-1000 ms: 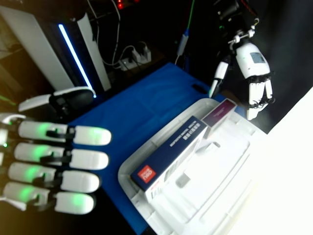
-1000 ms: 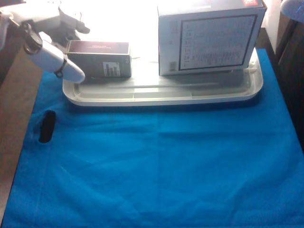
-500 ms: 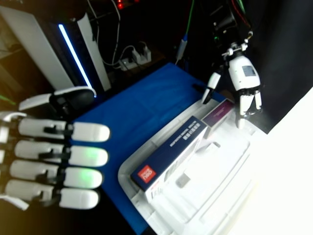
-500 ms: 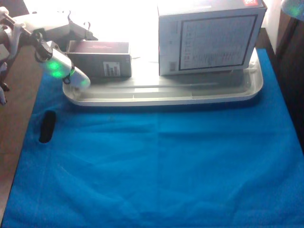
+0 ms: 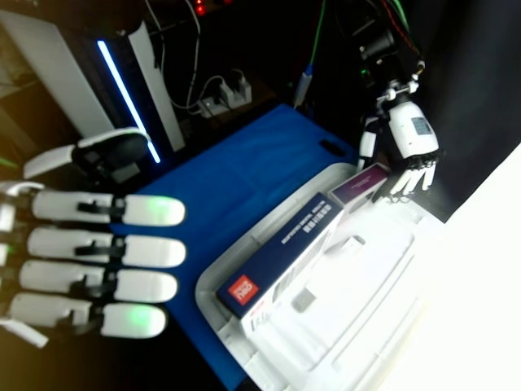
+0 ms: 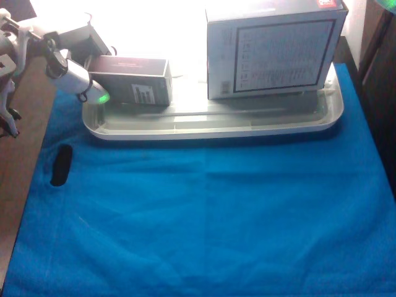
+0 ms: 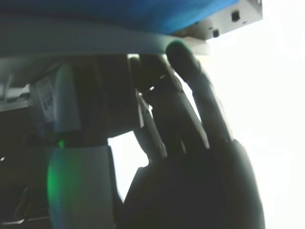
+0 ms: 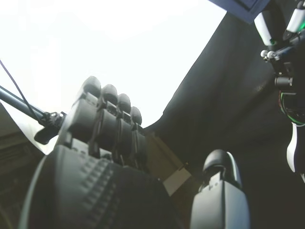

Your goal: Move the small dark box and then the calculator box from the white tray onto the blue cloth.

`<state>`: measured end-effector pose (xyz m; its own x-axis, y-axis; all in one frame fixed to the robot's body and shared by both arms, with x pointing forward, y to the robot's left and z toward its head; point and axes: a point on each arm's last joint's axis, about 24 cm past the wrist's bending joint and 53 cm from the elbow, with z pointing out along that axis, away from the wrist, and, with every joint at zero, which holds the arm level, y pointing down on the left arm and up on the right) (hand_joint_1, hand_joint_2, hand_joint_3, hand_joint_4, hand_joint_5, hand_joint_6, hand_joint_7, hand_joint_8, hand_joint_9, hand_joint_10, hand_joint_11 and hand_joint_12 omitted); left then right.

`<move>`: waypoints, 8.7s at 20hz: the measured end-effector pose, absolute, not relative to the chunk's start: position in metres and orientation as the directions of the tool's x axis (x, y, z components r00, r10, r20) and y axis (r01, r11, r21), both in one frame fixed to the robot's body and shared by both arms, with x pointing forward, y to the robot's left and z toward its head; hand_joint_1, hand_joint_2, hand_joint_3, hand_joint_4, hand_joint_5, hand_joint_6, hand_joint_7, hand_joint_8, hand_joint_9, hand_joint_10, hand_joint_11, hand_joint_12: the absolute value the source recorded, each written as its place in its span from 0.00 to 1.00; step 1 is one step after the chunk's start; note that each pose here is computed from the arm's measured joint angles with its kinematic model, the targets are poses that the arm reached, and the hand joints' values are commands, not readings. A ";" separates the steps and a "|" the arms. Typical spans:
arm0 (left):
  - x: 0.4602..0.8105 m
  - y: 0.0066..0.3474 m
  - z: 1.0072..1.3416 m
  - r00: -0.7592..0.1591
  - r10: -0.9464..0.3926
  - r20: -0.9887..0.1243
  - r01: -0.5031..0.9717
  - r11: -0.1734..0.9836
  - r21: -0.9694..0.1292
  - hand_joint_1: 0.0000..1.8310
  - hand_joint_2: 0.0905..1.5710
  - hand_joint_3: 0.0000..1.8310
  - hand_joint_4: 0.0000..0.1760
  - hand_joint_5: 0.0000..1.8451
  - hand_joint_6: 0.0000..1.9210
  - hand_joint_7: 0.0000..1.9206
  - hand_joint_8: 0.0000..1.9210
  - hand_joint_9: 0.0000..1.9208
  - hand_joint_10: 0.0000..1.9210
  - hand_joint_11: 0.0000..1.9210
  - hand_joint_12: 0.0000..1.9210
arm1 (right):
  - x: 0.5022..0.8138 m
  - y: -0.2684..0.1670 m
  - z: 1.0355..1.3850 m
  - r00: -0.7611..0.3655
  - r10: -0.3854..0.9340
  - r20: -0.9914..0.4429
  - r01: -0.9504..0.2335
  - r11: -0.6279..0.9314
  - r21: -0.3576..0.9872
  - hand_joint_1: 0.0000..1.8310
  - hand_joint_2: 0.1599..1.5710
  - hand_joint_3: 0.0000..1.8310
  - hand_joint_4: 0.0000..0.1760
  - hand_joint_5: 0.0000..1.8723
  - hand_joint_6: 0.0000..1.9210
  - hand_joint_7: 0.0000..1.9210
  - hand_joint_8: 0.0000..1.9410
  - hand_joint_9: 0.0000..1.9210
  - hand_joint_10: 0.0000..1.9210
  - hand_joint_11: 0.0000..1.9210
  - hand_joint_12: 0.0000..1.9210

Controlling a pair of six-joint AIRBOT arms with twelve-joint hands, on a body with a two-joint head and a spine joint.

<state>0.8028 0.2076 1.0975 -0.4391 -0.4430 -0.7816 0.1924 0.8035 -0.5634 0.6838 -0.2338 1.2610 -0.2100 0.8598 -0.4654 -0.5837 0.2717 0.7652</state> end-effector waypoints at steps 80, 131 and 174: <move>0.691 0.189 1.215 -0.329 -0.404 -0.854 0.576 0.630 -0.520 0.29 0.53 0.00 0.38 0.36 0.00 0.11 0.75 0.09 0.88 0.04 1.00 | 0.757 -0.216 1.226 -0.306 0.827 -0.471 -0.408 0.333 0.850 0.37 0.39 0.00 0.36 0.06 0.00 0.17 0.00 0.19 0.00 0.05 0.44; 0.651 0.164 1.178 -0.434 -0.421 -0.797 0.594 0.532 -0.604 0.37 0.53 0.00 0.00 0.38 0.00 0.20 0.69 0.20 0.85 0.19 0.98 | 0.790 -0.205 1.121 -0.380 0.889 -0.256 -0.127 0.224 0.966 0.70 0.61 0.00 0.00 0.60 0.34 0.67 0.29 0.76 0.00 0.63 0.32; 0.672 0.274 1.173 -0.248 -0.631 -0.735 0.387 0.631 -0.672 0.37 0.53 0.00 0.24 0.31 0.01 0.27 0.24 0.16 0.59 0.03 0.92 | 0.676 -0.141 1.119 -0.596 0.749 -0.288 -0.264 0.156 0.952 0.70 0.65 0.00 0.00 0.53 0.40 0.61 0.44 0.79 0.04 0.62 0.49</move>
<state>0.6717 0.2745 1.1729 -0.2475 -0.6314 -0.7349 0.3868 0.6310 -0.6725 0.6757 -0.1415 1.1190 -0.5962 0.7492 -0.2884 -0.2640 0.1563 0.9518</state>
